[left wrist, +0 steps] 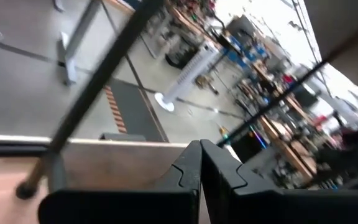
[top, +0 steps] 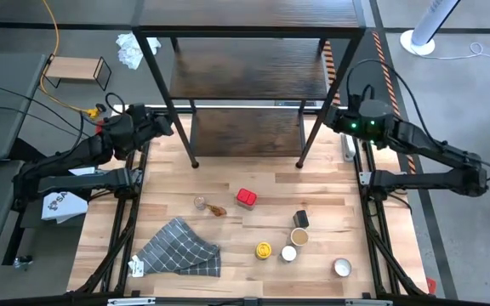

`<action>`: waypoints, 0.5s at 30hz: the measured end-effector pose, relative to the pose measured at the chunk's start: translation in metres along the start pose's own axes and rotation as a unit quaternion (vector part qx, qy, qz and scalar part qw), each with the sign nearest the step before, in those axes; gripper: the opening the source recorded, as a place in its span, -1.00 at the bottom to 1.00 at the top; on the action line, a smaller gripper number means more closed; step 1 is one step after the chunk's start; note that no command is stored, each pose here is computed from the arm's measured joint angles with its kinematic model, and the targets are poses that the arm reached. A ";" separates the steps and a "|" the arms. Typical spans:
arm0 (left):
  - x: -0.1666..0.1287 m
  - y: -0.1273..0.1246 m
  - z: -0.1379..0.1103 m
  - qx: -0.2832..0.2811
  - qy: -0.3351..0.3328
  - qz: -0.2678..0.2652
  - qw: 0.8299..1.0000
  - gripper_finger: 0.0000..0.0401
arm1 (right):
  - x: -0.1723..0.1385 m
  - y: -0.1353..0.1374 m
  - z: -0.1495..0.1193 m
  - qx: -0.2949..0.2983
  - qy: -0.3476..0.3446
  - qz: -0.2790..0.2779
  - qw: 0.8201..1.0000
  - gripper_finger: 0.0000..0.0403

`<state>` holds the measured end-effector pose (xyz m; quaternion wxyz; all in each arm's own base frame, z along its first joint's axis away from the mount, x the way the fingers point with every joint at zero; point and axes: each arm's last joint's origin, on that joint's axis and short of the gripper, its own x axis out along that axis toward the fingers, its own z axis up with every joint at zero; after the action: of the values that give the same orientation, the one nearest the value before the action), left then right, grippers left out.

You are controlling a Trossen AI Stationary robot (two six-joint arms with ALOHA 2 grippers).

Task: Shelf spices
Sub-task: Adjust the shelf

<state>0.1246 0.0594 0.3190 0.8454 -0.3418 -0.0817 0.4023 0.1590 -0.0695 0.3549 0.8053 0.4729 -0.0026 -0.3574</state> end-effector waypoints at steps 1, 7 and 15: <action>0.001 -0.001 -0.001 0.001 0.011 -0.007 1.000 -1.00 | 0.003 0.000 -0.001 -0.002 0.009 0.000 1.000 -1.00; 0.003 -0.002 -0.004 0.002 0.040 -0.030 0.999 -1.00 | 0.009 -0.001 -0.006 -0.020 0.053 0.004 0.998 -1.00; -0.014 -0.006 0.001 -0.029 0.066 -0.106 0.992 -1.00 | 0.001 0.005 -0.019 -0.020 0.100 0.026 0.994 -1.00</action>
<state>0.1180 0.0471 0.3255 0.8764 -0.3811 -0.0732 0.2850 0.1689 -0.0544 0.3477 0.8198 0.4900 0.0733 -0.2873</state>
